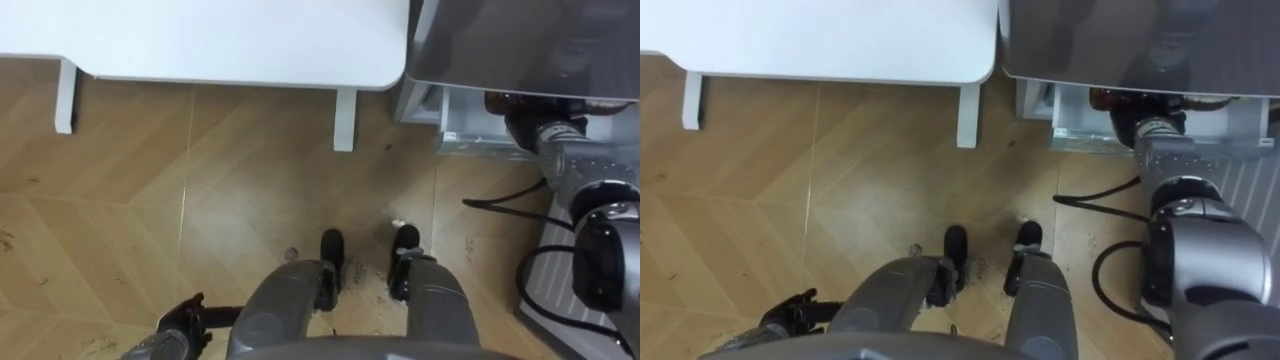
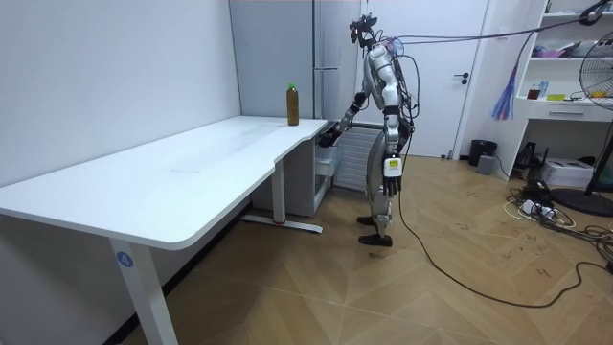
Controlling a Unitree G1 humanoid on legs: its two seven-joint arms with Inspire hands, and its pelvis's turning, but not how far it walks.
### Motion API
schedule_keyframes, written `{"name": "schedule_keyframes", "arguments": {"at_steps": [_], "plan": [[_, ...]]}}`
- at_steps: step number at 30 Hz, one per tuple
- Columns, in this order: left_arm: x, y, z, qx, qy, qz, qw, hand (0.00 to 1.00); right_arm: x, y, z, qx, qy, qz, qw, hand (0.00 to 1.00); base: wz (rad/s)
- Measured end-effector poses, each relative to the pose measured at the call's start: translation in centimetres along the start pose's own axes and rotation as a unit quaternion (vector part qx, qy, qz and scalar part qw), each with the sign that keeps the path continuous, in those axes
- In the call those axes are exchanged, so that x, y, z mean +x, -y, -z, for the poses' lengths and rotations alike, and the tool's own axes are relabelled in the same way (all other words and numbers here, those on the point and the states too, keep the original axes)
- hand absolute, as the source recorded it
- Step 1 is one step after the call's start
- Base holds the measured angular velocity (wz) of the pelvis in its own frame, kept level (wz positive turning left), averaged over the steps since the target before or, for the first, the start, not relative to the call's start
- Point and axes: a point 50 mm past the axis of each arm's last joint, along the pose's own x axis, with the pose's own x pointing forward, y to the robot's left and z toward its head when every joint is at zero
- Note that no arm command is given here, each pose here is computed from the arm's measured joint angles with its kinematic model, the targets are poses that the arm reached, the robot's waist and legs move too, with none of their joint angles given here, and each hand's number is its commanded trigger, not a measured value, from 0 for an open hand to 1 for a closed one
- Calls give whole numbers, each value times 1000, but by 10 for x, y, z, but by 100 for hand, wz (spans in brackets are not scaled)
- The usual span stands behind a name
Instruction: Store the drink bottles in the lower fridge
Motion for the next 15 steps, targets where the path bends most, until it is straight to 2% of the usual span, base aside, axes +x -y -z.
{"name": "schedule_keyframes", "arguments": {"at_steps": [12,15], "plan": [[0,0,2,3,-8,-1,1000,0,-1,9,-8,4,15,29,999,0,0],[0,-1,2,3,-9,-2,1000,0,-1,3,-14,6,21,16,1000,0,0]]}}
